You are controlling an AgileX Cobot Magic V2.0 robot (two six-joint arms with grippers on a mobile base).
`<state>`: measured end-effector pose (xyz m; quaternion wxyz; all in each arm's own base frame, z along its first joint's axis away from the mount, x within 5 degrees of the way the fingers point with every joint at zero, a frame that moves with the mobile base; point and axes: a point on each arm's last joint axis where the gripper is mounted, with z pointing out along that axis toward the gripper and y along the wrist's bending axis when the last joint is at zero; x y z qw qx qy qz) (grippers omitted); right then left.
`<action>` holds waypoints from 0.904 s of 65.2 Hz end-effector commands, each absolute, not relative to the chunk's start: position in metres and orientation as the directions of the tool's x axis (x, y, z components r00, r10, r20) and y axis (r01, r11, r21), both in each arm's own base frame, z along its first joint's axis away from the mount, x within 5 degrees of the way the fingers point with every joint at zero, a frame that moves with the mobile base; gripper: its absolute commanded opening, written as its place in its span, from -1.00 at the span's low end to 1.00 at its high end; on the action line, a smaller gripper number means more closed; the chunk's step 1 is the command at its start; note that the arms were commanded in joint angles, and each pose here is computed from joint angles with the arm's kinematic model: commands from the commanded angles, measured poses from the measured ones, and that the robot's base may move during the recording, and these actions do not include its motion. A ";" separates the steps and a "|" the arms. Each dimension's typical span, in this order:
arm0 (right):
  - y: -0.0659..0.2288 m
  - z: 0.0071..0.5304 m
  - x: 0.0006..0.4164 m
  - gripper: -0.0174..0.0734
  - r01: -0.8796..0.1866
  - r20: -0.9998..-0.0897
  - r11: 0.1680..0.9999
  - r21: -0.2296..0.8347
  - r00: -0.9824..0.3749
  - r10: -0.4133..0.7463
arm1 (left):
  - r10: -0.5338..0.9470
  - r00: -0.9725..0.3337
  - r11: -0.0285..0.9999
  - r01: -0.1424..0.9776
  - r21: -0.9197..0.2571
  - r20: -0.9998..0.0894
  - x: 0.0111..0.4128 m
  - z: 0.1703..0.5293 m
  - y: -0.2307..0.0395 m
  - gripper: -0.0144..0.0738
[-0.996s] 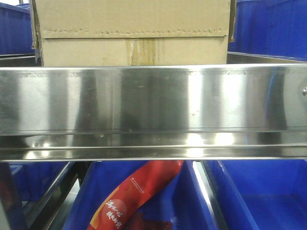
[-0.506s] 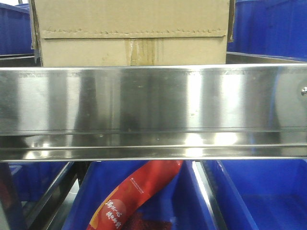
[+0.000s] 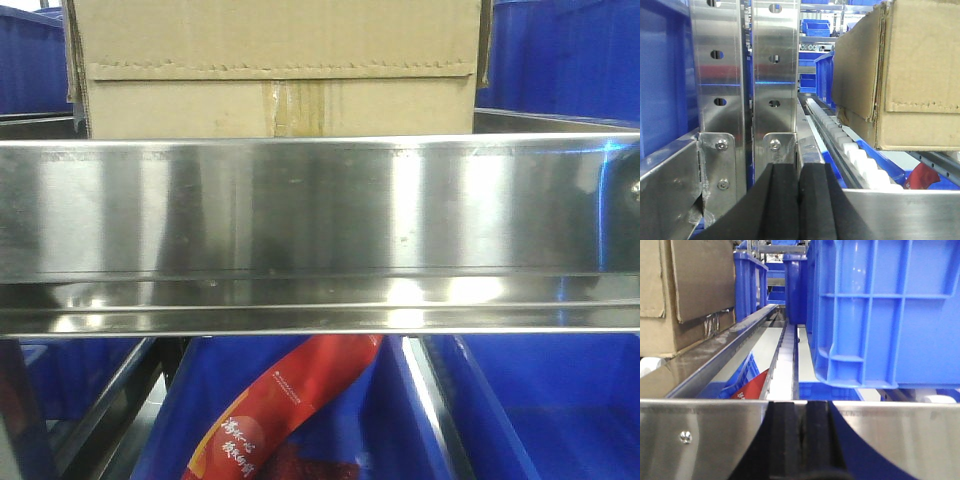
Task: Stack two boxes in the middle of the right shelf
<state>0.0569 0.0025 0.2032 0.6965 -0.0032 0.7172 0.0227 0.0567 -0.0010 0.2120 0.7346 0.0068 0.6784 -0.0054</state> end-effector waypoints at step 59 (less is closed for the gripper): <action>0.002 0.204 0.056 -0.97 -0.029 -1.000 0.999 0.023 -0.010 0.022 | -0.003 0.107 1.000 0.013 -0.002 -0.994 0.056 0.215 -0.001 -0.93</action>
